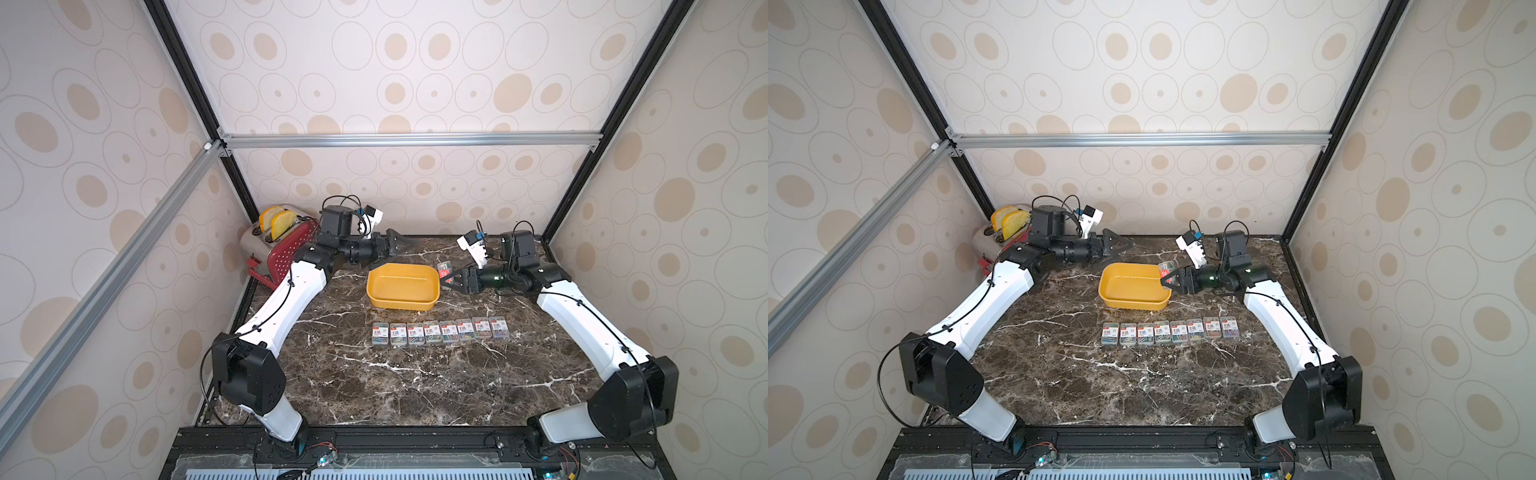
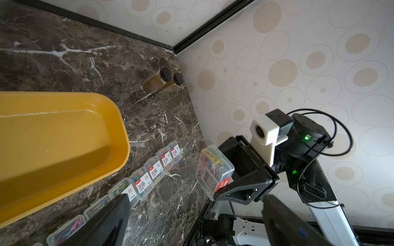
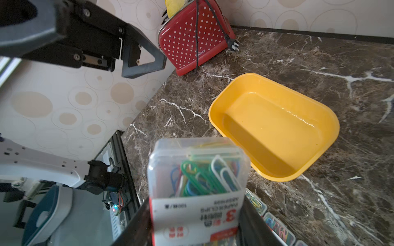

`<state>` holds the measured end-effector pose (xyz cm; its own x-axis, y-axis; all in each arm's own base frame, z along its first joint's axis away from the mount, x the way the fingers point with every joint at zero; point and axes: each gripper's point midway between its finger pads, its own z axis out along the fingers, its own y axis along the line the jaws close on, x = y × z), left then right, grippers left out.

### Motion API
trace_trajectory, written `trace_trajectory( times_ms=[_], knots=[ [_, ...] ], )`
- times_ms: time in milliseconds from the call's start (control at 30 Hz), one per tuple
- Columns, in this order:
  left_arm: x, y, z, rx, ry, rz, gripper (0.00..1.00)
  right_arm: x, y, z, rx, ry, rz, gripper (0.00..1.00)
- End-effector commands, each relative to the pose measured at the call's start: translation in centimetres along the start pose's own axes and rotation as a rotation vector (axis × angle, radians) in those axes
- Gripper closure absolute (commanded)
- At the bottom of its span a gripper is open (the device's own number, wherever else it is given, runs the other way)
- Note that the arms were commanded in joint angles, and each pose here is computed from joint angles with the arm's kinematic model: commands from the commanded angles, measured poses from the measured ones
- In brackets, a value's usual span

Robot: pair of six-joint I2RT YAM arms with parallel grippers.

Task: Take the paper clips out of the storage box
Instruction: Place the boxed paper clips at the center of the board.

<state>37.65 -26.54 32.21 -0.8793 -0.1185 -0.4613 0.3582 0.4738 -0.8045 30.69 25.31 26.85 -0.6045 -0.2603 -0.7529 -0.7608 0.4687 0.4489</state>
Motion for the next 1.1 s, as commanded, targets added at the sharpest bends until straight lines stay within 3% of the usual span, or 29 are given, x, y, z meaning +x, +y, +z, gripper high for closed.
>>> trace_trajectory(
  times_ms=[0,300,733,1067],
  knots=[
    [2.0,-0.1,-1.2,-0.032,0.074,0.043,0.01,2.0,0.1,0.5,0.062,0.057,-0.16,1.0],
    [5.9,2.5,-1.0,-0.063,0.173,-0.019,0.01,7.0,0.0,3.3,0.19,0.181,-0.519,1.0],
    [10.3,2.9,1.8,-0.01,0.29,-0.052,0.01,7.7,0.3,4.8,0.254,0.186,-0.698,1.0],
    [11.6,3.2,4.4,0.025,0.311,-0.083,0.01,7.7,0.9,5.4,0.229,0.182,-0.7,1.0]
  ],
)
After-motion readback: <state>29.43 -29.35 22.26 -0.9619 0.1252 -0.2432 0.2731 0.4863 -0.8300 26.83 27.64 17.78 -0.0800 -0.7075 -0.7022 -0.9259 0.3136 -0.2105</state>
